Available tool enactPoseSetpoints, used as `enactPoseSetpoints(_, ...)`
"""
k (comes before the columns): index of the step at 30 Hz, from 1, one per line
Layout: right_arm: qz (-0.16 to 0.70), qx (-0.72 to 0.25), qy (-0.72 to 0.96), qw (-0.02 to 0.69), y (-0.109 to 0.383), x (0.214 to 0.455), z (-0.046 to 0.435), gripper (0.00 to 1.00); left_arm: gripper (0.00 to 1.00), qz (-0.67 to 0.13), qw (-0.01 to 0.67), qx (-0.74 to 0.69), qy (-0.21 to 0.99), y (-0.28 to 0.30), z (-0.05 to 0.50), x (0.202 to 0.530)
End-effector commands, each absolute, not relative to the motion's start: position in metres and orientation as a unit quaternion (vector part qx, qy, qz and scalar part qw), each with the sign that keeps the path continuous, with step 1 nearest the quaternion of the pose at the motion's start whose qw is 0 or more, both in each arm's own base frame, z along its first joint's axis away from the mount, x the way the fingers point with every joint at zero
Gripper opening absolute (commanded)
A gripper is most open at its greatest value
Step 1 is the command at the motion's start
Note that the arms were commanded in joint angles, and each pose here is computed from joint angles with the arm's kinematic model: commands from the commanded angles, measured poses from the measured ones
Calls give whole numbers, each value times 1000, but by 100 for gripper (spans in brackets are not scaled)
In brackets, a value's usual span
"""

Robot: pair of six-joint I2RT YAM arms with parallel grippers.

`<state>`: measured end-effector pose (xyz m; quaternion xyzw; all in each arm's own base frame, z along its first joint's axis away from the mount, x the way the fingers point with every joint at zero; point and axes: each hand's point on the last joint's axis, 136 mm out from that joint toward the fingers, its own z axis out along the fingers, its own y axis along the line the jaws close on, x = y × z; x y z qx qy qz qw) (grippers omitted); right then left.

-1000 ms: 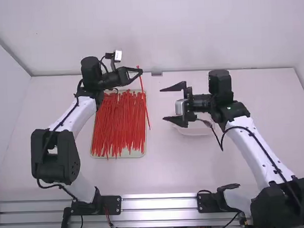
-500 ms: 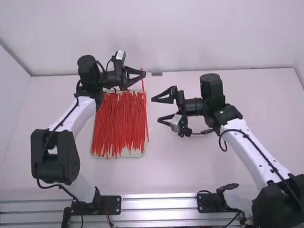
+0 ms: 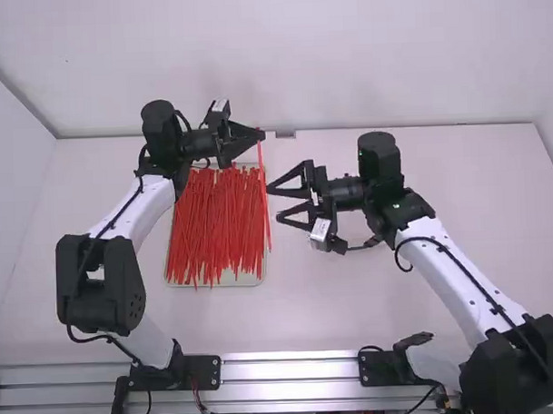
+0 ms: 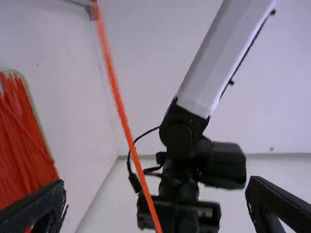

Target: Fasten the cable tie

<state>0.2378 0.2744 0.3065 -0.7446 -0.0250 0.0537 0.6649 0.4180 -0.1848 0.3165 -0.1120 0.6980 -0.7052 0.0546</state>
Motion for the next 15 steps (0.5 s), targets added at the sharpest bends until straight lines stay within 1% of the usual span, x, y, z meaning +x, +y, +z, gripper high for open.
enactPoseSetpoints(1,46,-740,-68,668,280,227,304,100,2,-708,65,-136,689,-178,330,426)
enactPoseSetpoints(7,45,-738,-85,668,284,222,304,83,2,-709,43,-104,696,-186,329,413)
enactPoseSetpoints(9,56,-736,-84,670,283,220,305,67,2,-709,45,-89,698,-189,329,410)
enactPoseSetpoints(10,61,-734,-85,671,282,218,306,62,2,-709,41,-87,699,-191,328,408)
enactPoseSetpoints(12,61,-734,-85,671,282,218,306,59,2,-709,34,-81,700,-192,328,405)
enactPoseSetpoints(14,61,-734,-84,671,282,218,306,59,2,-709,35,-81,700,-190,328,405)
enactPoseSetpoints(15,62,-734,-84,671,282,218,306,56,2,-709,34,-80,700,-190,328,405)
